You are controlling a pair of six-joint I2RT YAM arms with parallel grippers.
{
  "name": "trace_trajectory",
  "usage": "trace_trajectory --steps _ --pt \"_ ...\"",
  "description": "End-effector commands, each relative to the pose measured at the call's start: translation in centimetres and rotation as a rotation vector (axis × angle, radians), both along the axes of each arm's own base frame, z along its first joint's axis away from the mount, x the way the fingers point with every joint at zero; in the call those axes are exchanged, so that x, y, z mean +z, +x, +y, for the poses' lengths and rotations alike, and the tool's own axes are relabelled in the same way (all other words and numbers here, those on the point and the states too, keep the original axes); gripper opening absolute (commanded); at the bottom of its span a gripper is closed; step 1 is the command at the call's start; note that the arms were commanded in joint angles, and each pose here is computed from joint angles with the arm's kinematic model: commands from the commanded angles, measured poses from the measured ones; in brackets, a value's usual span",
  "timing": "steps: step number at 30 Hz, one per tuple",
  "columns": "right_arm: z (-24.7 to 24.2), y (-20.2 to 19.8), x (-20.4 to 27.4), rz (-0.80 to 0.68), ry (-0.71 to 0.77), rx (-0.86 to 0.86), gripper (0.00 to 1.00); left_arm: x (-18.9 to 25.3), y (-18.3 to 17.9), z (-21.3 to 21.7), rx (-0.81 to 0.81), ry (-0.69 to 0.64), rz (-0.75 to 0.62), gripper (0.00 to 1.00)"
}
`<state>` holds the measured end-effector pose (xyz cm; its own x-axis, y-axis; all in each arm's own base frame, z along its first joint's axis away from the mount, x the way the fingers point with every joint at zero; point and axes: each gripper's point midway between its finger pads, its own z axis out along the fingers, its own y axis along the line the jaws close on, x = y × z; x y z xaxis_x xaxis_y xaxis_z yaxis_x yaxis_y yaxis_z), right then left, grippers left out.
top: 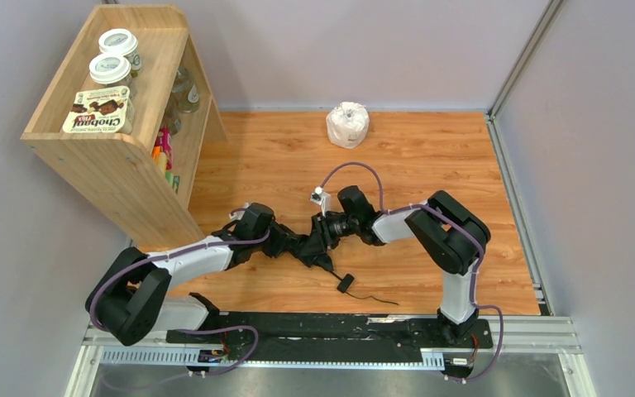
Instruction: Put away the umbrella
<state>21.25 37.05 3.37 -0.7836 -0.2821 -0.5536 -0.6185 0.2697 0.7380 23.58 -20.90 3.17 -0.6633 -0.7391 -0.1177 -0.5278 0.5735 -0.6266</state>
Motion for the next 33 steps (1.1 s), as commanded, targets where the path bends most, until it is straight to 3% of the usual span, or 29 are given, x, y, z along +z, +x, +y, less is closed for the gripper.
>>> trace_trajectory --steps 1,4,9,15,23,26,28,30,33 --pt "-3.3 -2.8 -3.0 0.118 -0.265 -0.003 0.08 -5.9 -5.5 6.2 -0.068 0.312 0.169 0.0" --pt "-2.5 -1.3 -0.9 0.034 -0.325 -0.043 0.25 -5.1 -6.0 6.3 -0.045 0.319 0.211 0.0" --pt "-1.6 0.3 2.7 -0.253 -0.448 -0.117 0.66 -5.0 -7.3 6.4 -0.016 0.34 0.343 0.0" --pt "-0.3 0.3 4.4 -0.617 -0.615 -0.171 0.81 -6.1 -8.3 5.7 -0.002 0.31 0.436 0.0" --pt "1.3 -0.3 1.4 -0.727 -0.682 -0.153 0.77 -5.6 -8.1 5.3 0.003 0.301 0.448 0.0" --pt "1.6 -0.2 0.1 -0.765 -0.718 -0.152 0.66 -5.6 -8.3 5.3 0.007 0.302 0.454 0.0" --pt "1.4 0.0 -0.5 -0.769 -0.744 -0.165 0.52 -5.6 -8.3 5.2 0.007 0.304 0.457 0.0" --pt "1.4 -0.3 -1.4 -0.754 -0.765 -0.137 0.44 -5.6 -8.3 5.1 0.008 0.303 0.459 0.0" --pt "1.6 -1.5 -1.8 -0.723 -0.724 -0.093 0.63 -5.7 -8.3 5.0 0.013 0.302 0.461 0.0"
